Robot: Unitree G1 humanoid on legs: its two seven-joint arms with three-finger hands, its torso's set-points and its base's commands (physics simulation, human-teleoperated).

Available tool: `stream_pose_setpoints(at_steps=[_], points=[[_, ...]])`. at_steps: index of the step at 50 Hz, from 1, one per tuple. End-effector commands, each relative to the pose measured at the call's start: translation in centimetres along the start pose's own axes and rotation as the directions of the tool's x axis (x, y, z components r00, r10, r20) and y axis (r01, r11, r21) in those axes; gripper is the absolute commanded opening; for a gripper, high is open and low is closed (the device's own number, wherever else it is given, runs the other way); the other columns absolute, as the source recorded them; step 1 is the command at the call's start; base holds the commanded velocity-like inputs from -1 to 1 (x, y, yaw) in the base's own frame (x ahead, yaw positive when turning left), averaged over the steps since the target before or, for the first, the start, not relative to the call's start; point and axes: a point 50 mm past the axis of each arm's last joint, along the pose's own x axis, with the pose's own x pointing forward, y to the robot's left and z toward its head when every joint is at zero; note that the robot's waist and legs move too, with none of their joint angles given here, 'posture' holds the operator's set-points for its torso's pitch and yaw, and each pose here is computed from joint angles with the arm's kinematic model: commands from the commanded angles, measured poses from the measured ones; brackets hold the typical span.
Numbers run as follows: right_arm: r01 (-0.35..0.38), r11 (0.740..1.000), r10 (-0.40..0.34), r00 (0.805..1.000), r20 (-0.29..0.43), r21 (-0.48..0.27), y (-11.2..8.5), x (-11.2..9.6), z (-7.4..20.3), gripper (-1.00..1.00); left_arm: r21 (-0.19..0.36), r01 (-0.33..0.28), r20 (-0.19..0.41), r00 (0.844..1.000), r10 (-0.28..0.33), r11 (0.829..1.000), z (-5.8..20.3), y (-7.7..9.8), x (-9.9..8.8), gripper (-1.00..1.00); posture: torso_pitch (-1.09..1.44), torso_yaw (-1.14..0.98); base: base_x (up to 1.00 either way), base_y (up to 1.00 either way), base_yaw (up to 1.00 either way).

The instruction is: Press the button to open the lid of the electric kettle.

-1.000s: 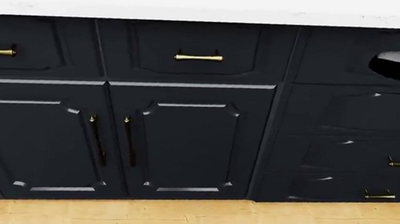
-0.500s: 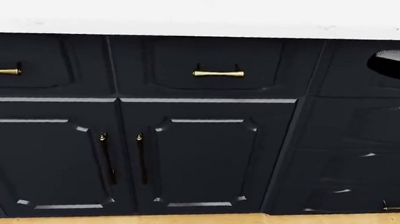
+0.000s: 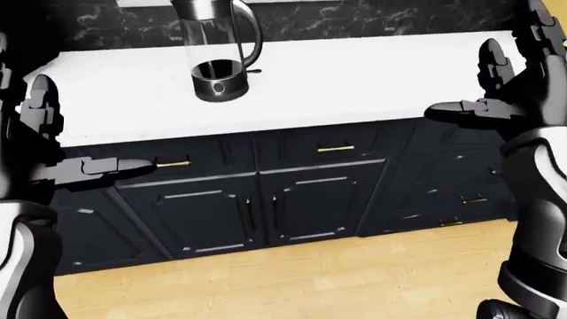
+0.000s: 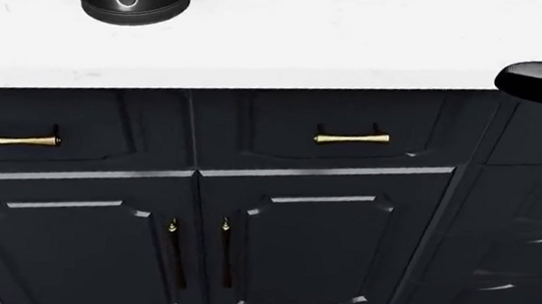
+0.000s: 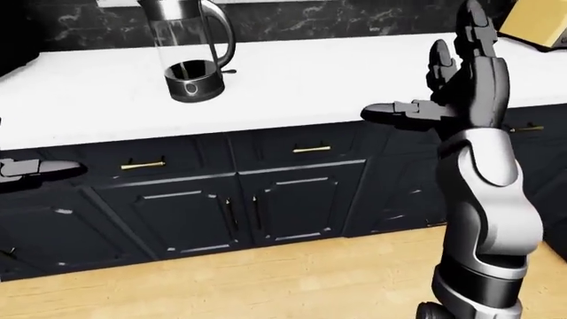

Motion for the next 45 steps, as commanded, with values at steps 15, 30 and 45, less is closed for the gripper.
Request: stream_pose_setpoints(at_steps=[15, 30, 45], points=[[0.005, 1.0, -0.005, 0.998, 0.057, -0.009, -0.16, 0.02, 1.15, 1.0, 0.01, 0.004, 0.067, 0.998, -0.005, 1.0, 1.13, -0.05, -0.07, 1.0, 0.0, 0.0, 0.2, 0.21, 0.0], [0.003, 1.0, -0.002, 0.998, 0.059, -0.009, -0.1, 0.01, 1.13, 1.0, 0.007, 0.002, 0.072, 0.997, -0.003, 1.0, 1.31, -0.04, -0.09, 1.0, 0.0, 0.0, 0.2, 0.18, 0.0], [0.003, 1.0, -0.003, 0.998, 0.061, -0.006, -0.05, 0.01, 1.43, 1.0, 0.006, 0.0, 0.073, 0.997, 0.0, 1.0, 1.41, 0.05, -0.07, 1.0, 0.0, 0.0, 0.2, 0.17, 0.0]])
